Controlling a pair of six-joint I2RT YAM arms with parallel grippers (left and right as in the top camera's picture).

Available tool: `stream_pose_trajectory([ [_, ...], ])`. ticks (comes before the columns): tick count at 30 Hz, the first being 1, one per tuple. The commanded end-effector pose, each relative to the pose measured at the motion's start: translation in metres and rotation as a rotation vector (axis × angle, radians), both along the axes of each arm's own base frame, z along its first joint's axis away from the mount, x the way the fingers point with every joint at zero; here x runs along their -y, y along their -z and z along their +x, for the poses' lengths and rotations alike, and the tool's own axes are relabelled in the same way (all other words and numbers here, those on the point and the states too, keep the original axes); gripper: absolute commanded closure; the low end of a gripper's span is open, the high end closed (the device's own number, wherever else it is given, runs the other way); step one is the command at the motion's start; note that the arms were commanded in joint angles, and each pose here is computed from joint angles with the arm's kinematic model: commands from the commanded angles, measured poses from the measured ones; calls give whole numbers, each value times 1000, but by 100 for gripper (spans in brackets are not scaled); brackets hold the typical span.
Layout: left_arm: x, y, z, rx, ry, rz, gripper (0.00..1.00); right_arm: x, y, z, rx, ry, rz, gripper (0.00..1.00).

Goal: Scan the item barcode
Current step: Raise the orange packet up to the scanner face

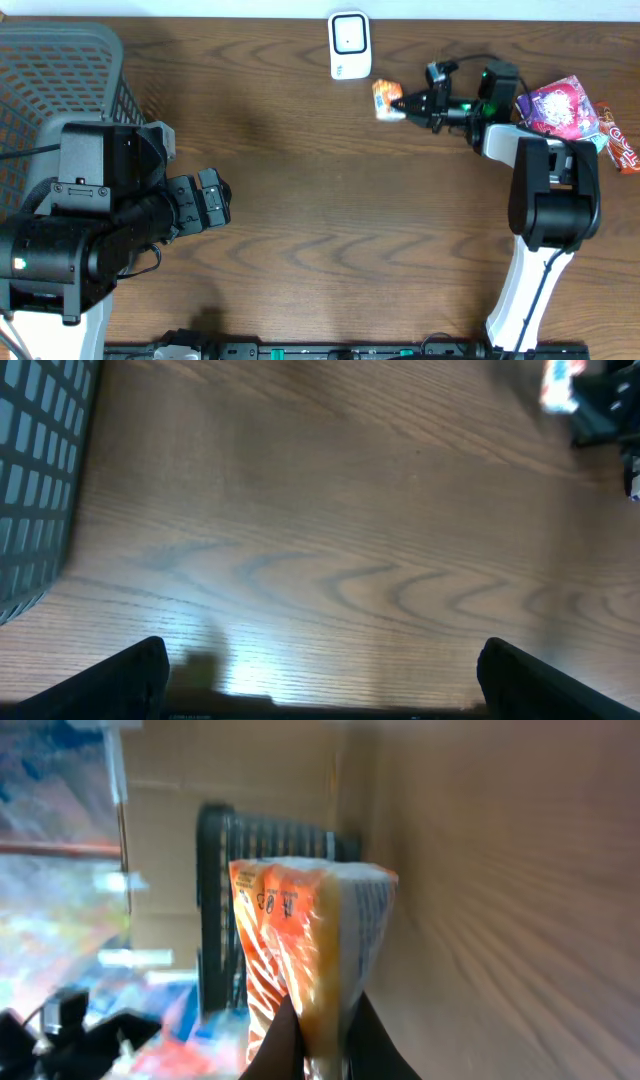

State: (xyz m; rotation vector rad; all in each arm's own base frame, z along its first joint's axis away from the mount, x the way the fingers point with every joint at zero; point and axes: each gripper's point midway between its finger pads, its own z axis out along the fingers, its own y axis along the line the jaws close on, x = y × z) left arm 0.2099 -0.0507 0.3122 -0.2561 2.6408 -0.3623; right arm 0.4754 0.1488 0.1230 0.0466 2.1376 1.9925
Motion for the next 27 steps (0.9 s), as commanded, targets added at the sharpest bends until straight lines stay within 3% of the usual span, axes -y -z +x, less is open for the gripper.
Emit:
stream_pose_trajectory([
  [1, 1, 1, 0, -2, 17, -1, 2, -9, -78, 16, 159, 139, -43, 99],
  [5, 1, 1, 0, -2, 17, -1, 2, -12, -111, 26, 233, 279, -105, 98],
  [12, 1, 1, 0, -2, 17, -1, 2, -14, -115, 37, 241, 538, -374, 98],
  [15, 1, 1, 0, -2, 17, -1, 2, -11, -116, 38, 272, 619, -570, 98],
  [21, 1, 1, 0, -2, 17, -1, 2, 12, -141, 41, 427, 763, -1151, 99],
  [27, 1, 1, 0, -2, 17, -1, 2, -6, -169, 59, 625, 764, -1420, 99],
])
